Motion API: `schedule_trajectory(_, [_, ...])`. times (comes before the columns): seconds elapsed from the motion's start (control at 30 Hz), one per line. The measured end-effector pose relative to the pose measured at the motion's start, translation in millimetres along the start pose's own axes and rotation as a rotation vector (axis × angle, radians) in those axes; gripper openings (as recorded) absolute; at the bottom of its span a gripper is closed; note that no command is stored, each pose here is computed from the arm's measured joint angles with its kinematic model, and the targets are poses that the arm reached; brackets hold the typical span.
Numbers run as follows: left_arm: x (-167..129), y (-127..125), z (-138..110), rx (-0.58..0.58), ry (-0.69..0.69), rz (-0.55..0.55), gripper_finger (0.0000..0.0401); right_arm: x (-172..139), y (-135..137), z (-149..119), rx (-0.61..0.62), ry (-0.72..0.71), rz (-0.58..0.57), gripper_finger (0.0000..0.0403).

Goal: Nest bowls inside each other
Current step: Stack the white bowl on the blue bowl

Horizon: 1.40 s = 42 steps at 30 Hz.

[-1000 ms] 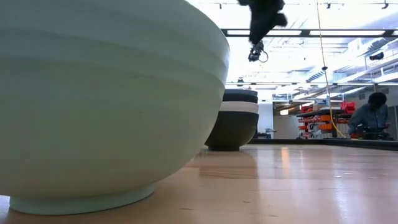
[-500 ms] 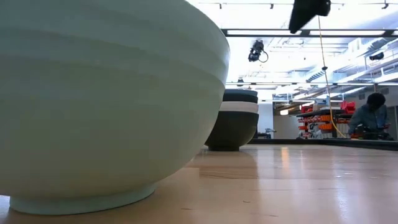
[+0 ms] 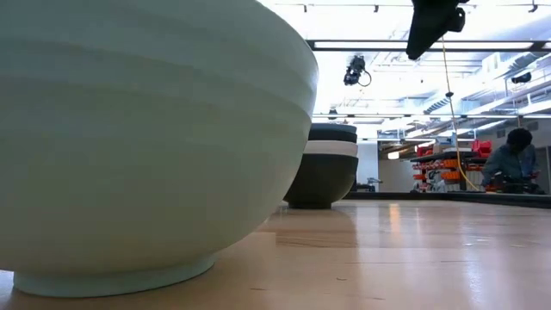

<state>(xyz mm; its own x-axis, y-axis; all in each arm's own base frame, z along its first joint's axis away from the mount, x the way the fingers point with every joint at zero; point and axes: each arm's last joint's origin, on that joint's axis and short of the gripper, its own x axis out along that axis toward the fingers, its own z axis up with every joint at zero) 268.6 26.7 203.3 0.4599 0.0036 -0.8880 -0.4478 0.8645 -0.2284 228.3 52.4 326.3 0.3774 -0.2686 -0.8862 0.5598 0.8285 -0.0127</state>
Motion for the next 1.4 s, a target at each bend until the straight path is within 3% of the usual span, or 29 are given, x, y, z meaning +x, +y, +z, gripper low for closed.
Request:
schedule_trajectory(0.83, [25, 2, -4, -0.032, 0.113, 0.018, 0.0090, 0, 1, 1, -0.005, -0.008, 0.009, 0.0078])
schedule_trajectory(0.97, [27, 2, -4, -0.032, 0.110, 0.017, 0.0072, 0, 1, 1, -0.006, -0.009, 0.009, 0.0078])
schedule_trajectory(1.17, [27, 2, -4, -0.029, 0.112, 0.018, 0.0015, 0, 1, 1, -0.006, -0.011, 0.009, 0.0078])
schedule_trajectory(1.4, [27, 2, -4, -0.003, 0.109, 0.015, 0.0013, 0, 1, 1, -0.008, -0.025, -0.005, 0.0076])
